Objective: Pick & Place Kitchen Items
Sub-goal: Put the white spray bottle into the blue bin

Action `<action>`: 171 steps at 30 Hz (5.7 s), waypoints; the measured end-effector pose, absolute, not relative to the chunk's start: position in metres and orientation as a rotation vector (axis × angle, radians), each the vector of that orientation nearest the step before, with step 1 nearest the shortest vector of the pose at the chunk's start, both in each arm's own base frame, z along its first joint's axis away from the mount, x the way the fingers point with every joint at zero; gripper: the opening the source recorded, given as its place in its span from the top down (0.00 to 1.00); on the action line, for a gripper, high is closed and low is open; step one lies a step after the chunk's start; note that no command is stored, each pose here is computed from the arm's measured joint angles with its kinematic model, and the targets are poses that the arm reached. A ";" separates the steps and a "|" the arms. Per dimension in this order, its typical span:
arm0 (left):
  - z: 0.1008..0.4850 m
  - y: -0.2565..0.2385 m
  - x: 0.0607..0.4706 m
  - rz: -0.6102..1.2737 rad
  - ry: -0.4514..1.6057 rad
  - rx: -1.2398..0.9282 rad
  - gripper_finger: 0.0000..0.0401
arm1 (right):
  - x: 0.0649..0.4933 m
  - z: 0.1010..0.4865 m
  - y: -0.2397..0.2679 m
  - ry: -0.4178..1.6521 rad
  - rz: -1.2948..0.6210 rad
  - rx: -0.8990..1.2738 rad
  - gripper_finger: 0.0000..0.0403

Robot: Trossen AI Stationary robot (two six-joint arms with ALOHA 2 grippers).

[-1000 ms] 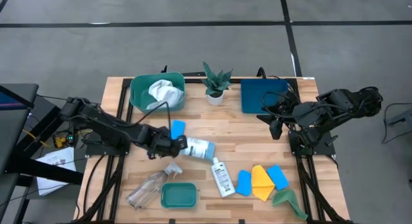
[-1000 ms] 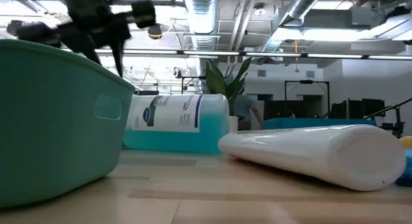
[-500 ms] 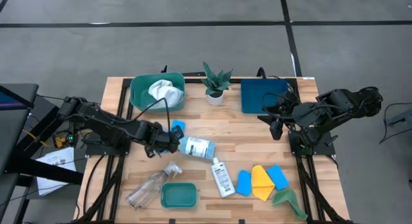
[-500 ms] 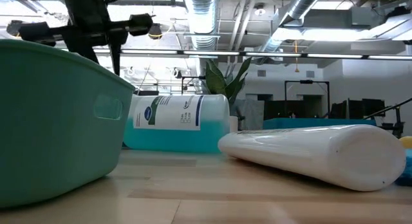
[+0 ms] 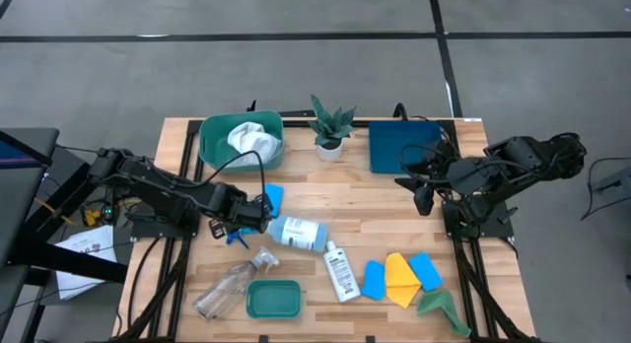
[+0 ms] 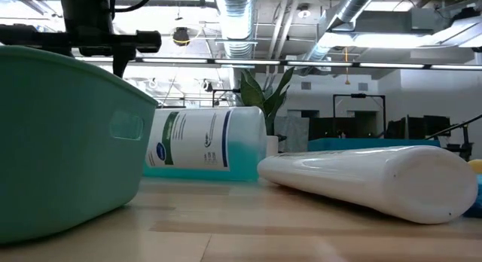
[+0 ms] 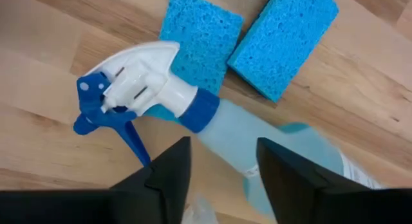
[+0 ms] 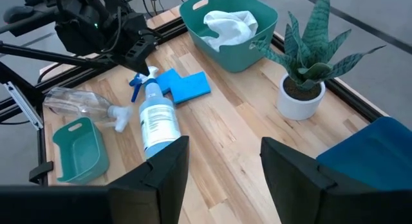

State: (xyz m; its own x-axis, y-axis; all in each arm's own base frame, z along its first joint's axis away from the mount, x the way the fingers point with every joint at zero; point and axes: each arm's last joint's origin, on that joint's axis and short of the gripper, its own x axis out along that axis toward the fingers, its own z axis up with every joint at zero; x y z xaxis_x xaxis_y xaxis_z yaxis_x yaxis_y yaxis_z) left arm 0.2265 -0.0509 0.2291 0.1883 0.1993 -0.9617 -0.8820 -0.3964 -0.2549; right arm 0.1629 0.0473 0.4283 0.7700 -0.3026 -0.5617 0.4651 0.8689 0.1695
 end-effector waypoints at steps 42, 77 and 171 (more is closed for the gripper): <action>0.236 -0.037 0.222 0.496 0.702 -1.098 0.45 | 0.164 0.429 0.043 0.551 -0.441 0.279 0.54; 0.180 -0.033 0.229 -0.086 1.242 0.119 0.44 | 0.180 0.421 0.044 0.585 -0.483 0.293 0.54; 0.131 -0.020 0.126 0.106 0.681 -1.099 0.91 | 0.185 0.418 0.045 0.617 -0.449 0.302 0.54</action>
